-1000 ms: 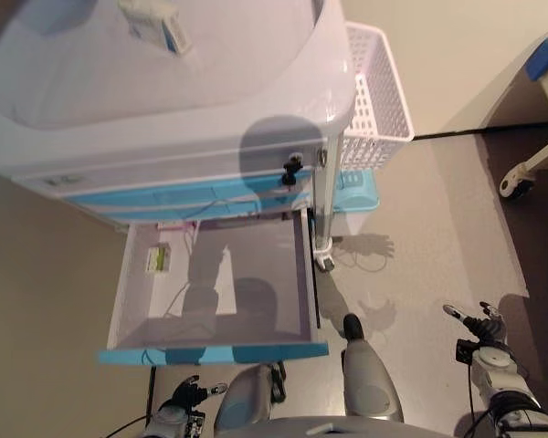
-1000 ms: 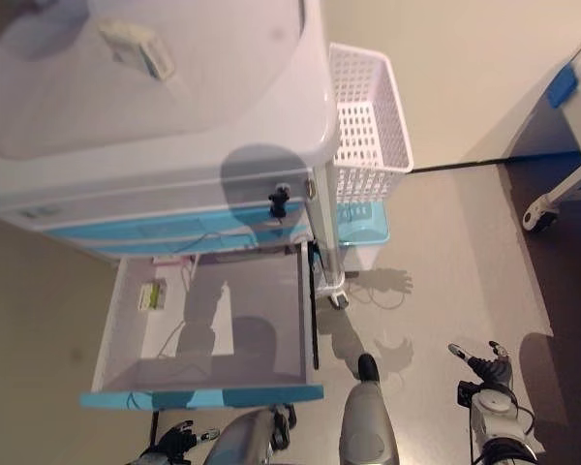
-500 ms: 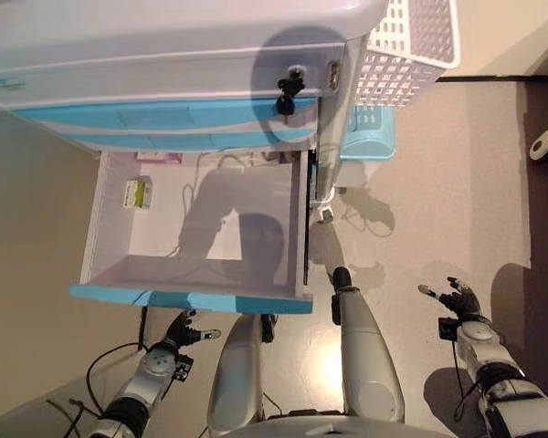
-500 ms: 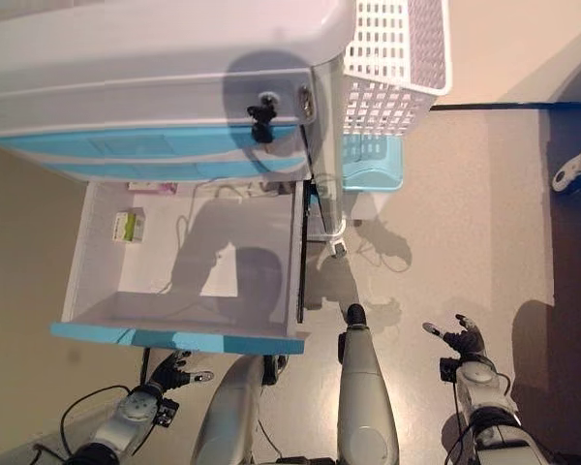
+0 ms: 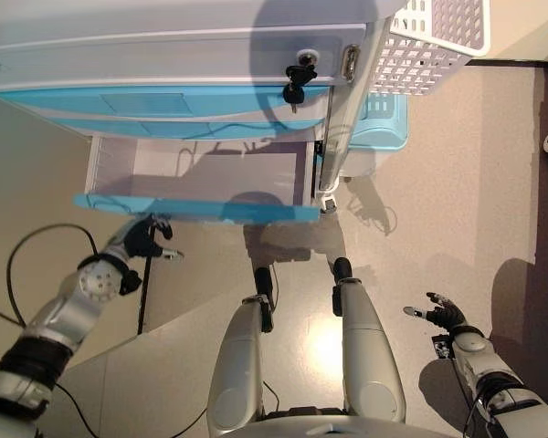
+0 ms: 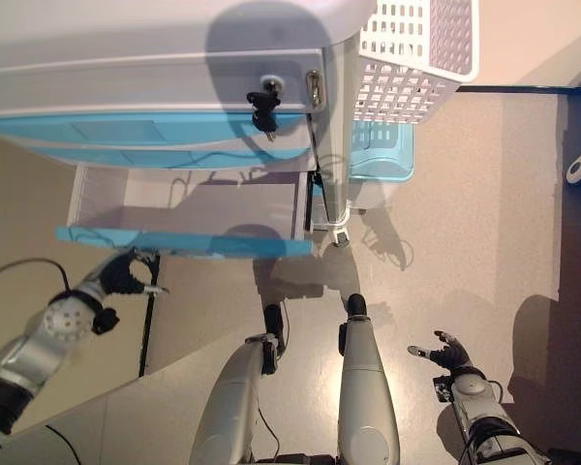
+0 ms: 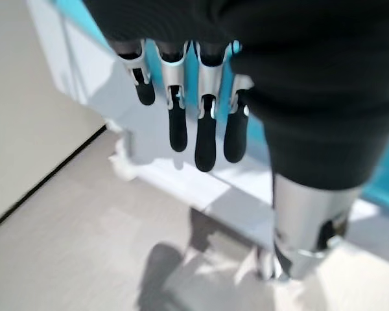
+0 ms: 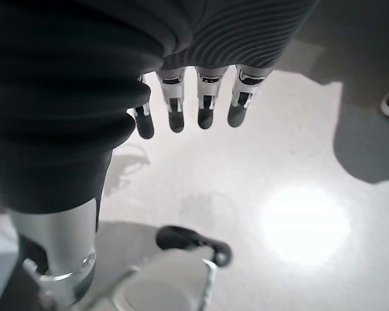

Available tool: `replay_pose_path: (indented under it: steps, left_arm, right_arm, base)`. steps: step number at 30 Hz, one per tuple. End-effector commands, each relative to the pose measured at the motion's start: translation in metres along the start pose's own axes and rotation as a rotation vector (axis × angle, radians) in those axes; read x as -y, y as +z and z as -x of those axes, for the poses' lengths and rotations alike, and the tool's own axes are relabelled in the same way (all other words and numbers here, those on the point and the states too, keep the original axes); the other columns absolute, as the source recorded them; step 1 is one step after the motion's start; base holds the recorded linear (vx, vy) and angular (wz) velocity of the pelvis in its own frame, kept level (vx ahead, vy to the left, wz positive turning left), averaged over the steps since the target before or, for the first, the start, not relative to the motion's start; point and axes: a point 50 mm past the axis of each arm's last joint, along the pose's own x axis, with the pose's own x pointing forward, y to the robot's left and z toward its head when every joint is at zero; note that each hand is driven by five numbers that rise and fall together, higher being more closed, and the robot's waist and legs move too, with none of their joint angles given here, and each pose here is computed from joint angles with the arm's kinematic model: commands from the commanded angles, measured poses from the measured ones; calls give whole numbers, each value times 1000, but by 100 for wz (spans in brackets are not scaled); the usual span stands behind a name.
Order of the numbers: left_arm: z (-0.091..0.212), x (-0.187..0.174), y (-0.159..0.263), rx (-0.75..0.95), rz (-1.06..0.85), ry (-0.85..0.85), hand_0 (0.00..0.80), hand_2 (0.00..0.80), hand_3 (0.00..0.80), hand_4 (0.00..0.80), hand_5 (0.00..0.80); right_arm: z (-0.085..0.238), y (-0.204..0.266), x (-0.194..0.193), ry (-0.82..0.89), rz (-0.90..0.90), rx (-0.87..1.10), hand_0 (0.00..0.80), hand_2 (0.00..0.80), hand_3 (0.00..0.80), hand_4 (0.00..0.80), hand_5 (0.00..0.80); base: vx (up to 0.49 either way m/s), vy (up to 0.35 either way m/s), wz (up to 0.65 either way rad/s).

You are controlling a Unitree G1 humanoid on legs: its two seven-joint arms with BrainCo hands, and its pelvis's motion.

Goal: Open the drawer and pick up the medicine

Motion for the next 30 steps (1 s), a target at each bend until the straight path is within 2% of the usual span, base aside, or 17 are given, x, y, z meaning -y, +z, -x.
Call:
replay_pose_path:
  steps: [1, 6, 10, 16, 25, 30]
  left_arm:
    - [-11, -23, 11, 42, -6, 59, 0, 0, 0, 0, 0]
    - [-33, -39, 11, -19, 5, 124, 0, 0, 0, 0, 0]
    - [-47, -38, -5, -152, 8, 133, 0, 0, 0, 0, 0]
    - [-52, -39, -24, -317, -3, 141, 0, 0, 0, 0, 0]
    - [-47, -27, -29, -301, 54, 129, 0, 0, 0, 0, 0]
    - [-34, 2, -42, -294, 220, 103, 0, 0, 0, 0, 0]
  right_arm:
    - [6, -21, -1, 25, 58, -66, 0, 0, 0, 0, 0]
    - [3, -17, -7, 41, 81, -60, 0, 0, 0, 0, 0]
    - [1, -12, -10, 43, 87, -52, 0, 0, 0, 0, 0]
    - [0, -9, -14, 49, 102, -48, 0, 0, 0, 0, 0]
    - [1, -11, -19, 63, 114, -48, 0, 0, 0, 0, 0]
    - [2, -15, -20, 62, 118, -60, 0, 0, 0, 0, 0]
  base:
    - [25, 55, -20]
    - [40, 50, -24]
    - [15, 51, -30]
    - [-19, 30, -14]
    - [-10, 8, -5]
    - [-10, -22, -4]
